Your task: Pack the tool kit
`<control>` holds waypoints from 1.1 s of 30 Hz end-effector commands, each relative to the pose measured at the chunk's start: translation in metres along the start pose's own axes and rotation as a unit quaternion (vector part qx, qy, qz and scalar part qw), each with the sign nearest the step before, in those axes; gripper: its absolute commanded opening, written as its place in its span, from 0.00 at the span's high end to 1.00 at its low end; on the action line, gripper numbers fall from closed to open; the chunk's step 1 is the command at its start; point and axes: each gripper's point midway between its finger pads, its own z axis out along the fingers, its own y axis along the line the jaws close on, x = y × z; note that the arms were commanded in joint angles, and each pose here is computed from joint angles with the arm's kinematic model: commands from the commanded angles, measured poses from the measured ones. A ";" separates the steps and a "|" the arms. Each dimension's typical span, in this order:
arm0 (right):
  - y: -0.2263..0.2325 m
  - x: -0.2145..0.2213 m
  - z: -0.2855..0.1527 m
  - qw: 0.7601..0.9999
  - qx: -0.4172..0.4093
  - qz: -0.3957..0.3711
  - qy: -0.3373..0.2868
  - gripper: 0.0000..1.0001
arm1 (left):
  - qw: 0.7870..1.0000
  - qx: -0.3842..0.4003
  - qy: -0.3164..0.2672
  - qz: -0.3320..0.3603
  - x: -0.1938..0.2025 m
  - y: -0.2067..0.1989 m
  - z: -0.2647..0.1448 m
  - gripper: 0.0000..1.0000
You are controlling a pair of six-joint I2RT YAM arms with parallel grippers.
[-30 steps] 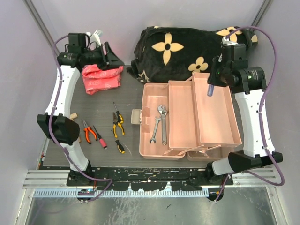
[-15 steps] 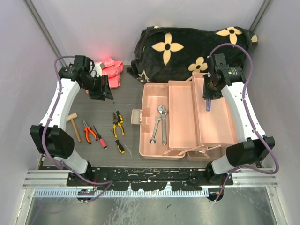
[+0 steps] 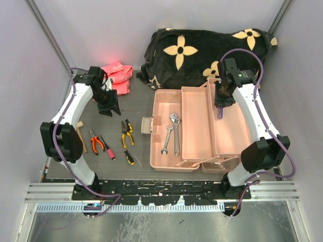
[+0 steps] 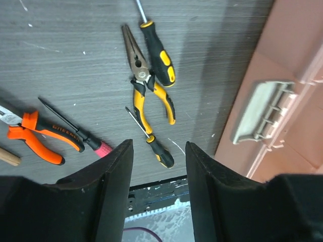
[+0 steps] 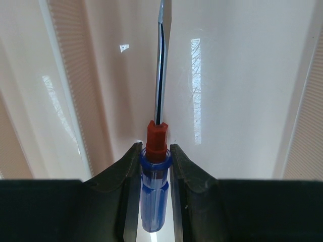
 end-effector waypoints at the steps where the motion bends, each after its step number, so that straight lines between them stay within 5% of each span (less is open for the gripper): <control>1: 0.004 -0.016 -0.001 0.999 -0.008 0.001 -0.031 0.87 | 0.999 -0.023 0.018 -0.042 -0.002 0.012 0.030 0.54; 7: 0.008 -0.020 0.015 1.000 -0.008 -0.003 -0.024 0.85 | 0.998 -0.035 0.030 -0.046 -0.012 0.014 0.057 0.53; 18: 0.012 -0.030 0.006 0.999 -0.018 0.011 -0.045 0.44 | 0.996 -0.032 0.045 -0.069 -0.010 0.009 0.082 0.41; 25: 0.006 -0.036 -0.033 0.996 -0.024 0.029 -0.080 0.39 | 0.988 -0.004 0.043 -0.146 -0.013 -0.002 0.106 0.44; 33: -0.009 -0.024 -0.084 0.992 -0.022 0.055 -0.114 0.38 | 0.986 -0.021 0.068 -0.149 -0.005 -0.004 0.136 0.44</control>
